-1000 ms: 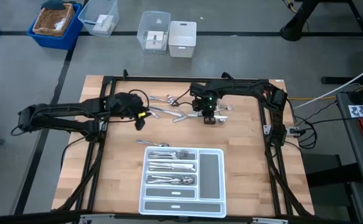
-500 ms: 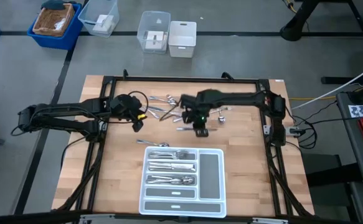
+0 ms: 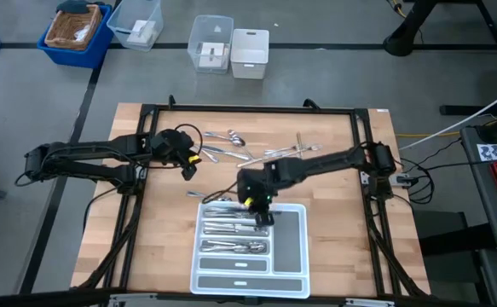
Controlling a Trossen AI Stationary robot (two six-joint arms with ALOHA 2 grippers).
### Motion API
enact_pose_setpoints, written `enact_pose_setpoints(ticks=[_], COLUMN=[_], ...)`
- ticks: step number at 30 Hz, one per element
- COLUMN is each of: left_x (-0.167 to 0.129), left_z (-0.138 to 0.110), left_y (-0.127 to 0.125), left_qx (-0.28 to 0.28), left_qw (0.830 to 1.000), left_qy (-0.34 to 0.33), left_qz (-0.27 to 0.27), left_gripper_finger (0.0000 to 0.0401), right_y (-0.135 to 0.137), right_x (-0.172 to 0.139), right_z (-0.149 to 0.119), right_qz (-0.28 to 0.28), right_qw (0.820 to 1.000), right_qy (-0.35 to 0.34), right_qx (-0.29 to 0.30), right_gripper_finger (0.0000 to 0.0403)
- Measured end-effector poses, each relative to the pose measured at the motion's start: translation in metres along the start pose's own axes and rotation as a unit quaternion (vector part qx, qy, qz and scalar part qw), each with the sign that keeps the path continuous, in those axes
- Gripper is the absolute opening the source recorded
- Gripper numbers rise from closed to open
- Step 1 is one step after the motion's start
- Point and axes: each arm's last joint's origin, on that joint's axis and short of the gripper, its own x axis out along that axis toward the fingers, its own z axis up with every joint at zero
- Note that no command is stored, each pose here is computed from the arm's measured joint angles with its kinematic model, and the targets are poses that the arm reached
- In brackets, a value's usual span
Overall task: Sort silverware
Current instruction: Put the silver knife into the middle section of the white silverware tray
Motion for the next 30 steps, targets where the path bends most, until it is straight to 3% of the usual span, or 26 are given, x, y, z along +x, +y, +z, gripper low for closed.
enact_pose_setpoints(ticks=[13, 24, 30], left_x=[0.000, 0.000, 0.000], left_z=[0.000, -0.004, -0.009], left_y=[0.000, 0.001, 0.003], left_qx=[-0.022, -0.019, -0.024], left_qw=[1.000, 1.000, 0.999], left_qy=[0.001, 0.019, 0.044], left_qz=[0.000, 0.005, 0.015], left_gripper_finger=[0.0109, 0.0109, 0.0109], right_y=[0.049, 0.041, 0.040], right_x=[0.015, 0.054, 0.057], right_z=[0.019, 0.013, 0.012], right_qz=[0.007, -0.017, -0.022], right_qw=[0.994, 0.996, 0.996], right_qy=[-0.110, -0.083, -0.081], right_qx=[-0.019, -0.015, -0.014], right_gripper_finger=[0.0033, 0.0033, 0.0033])
